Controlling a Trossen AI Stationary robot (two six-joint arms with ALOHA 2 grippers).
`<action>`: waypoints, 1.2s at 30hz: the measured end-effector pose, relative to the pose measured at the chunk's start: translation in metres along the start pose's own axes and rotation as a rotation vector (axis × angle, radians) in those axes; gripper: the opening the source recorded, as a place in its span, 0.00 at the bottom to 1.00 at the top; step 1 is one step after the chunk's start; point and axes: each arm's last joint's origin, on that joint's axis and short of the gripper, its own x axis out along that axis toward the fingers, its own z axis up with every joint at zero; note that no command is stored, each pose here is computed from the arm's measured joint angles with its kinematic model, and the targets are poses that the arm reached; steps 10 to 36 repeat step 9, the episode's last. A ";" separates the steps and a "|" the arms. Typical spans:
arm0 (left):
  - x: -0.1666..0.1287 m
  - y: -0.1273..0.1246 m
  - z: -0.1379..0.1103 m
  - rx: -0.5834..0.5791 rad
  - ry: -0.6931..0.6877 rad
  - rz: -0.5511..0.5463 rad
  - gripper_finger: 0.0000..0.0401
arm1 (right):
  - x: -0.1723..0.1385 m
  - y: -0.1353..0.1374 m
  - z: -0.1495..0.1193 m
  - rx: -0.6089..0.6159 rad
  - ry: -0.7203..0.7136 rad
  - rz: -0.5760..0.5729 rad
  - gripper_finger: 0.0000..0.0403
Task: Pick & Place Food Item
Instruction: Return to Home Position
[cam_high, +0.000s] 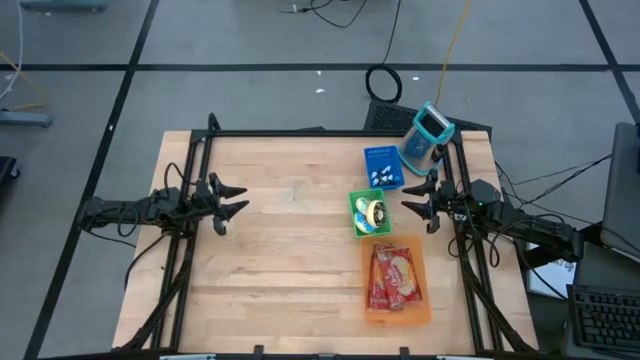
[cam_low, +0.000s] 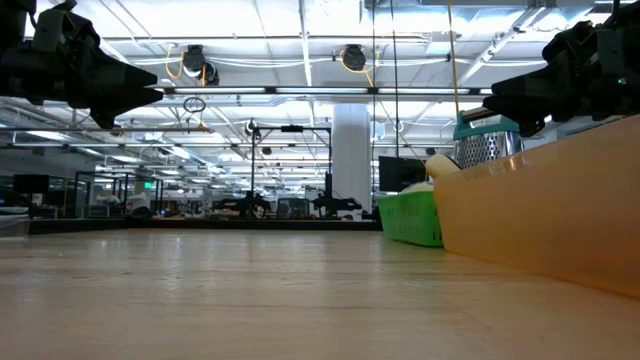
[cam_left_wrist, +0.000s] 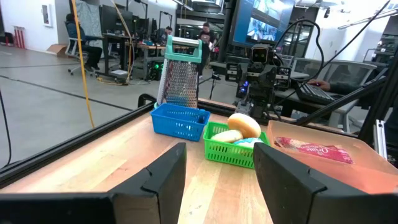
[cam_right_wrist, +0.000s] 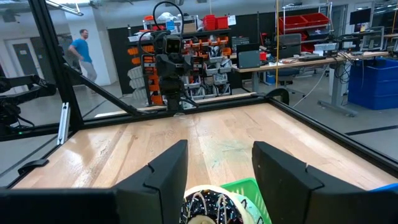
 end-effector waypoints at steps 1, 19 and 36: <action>0.000 0.000 0.000 0.000 0.000 0.000 0.46 | 0.000 0.000 0.000 0.000 0.000 0.000 0.42; 0.000 0.000 0.000 0.000 0.000 0.000 0.46 | 0.000 0.000 0.000 0.000 0.000 0.000 0.41; 0.000 0.000 0.000 0.000 0.000 0.000 0.46 | 0.000 0.000 0.000 0.000 0.000 0.000 0.41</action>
